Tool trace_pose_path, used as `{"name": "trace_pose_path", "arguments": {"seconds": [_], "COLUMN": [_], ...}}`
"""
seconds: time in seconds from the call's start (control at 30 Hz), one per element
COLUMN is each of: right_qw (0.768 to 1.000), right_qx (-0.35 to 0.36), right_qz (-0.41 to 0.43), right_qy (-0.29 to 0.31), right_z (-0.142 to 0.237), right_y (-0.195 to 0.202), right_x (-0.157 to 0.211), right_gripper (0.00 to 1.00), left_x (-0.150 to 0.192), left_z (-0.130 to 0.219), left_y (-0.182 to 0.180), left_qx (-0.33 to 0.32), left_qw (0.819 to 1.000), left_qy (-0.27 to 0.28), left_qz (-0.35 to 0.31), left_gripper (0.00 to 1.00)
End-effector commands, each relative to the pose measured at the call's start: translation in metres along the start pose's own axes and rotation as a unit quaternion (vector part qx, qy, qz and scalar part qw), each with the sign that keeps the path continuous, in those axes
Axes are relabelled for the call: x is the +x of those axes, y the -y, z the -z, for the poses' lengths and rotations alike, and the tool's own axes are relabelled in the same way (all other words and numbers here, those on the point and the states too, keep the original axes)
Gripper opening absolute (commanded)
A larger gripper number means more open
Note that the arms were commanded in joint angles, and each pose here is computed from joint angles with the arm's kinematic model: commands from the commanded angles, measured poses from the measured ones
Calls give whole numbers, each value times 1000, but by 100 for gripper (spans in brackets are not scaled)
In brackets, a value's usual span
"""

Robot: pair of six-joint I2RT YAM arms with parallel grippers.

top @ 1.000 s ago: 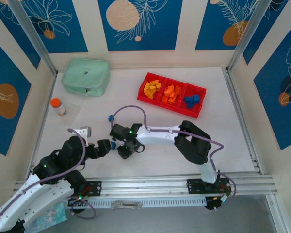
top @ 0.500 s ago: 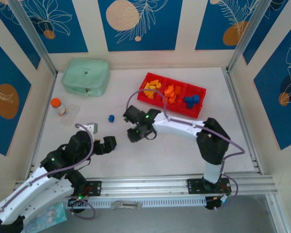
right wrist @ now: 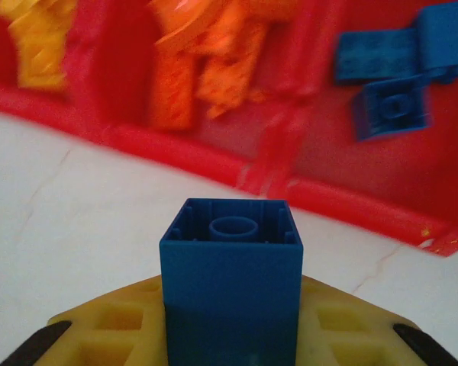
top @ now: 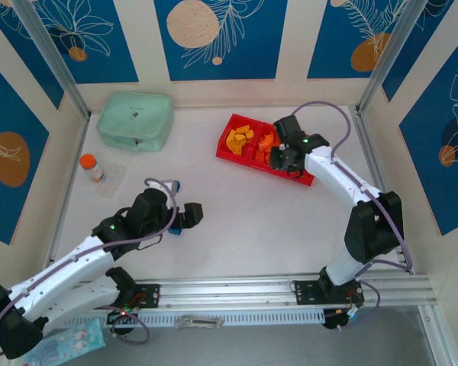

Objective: Sort the legos into containers by color
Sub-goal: Place the lego in the container.

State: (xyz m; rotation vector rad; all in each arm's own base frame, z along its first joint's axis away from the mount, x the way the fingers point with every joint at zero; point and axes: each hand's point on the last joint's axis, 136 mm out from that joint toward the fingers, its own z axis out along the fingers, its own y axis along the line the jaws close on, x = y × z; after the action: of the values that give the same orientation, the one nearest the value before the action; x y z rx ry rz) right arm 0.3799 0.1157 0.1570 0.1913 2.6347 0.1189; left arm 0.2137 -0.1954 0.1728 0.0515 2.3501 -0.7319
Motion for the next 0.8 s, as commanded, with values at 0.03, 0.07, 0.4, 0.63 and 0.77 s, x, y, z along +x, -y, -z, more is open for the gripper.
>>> {"name": "trace_pose_path", "arguments": {"seconds": [0.03,0.07,0.4,0.63,0.77], "right_qw": [998,997,994,992,993], "right_qx": [35,38,50,78,64], "right_qz": [-54,-67,-91,-97,-98], "right_qy": [21,21,18,5,18], "right_z": [-15,-20,-65,-90,-81], "right_y": [37,47,72,82,75], "right_x": [-34,-40,-80,-91,-96], "right_gripper": [27,27,28,36,49], "left_x": [-24,-25,-32,-34,-36], "left_z": [-3,-6,-31,-33,-32], "left_y": [25,27,35,36,34], "left_qx": [41,45,54,51,49], "left_qw": [999,999,998,999,999], "left_qy": [27,27,22,14,20], "left_qz": [-5,-4,5,2,2], "left_gripper": [99,99,99,99,99]}}
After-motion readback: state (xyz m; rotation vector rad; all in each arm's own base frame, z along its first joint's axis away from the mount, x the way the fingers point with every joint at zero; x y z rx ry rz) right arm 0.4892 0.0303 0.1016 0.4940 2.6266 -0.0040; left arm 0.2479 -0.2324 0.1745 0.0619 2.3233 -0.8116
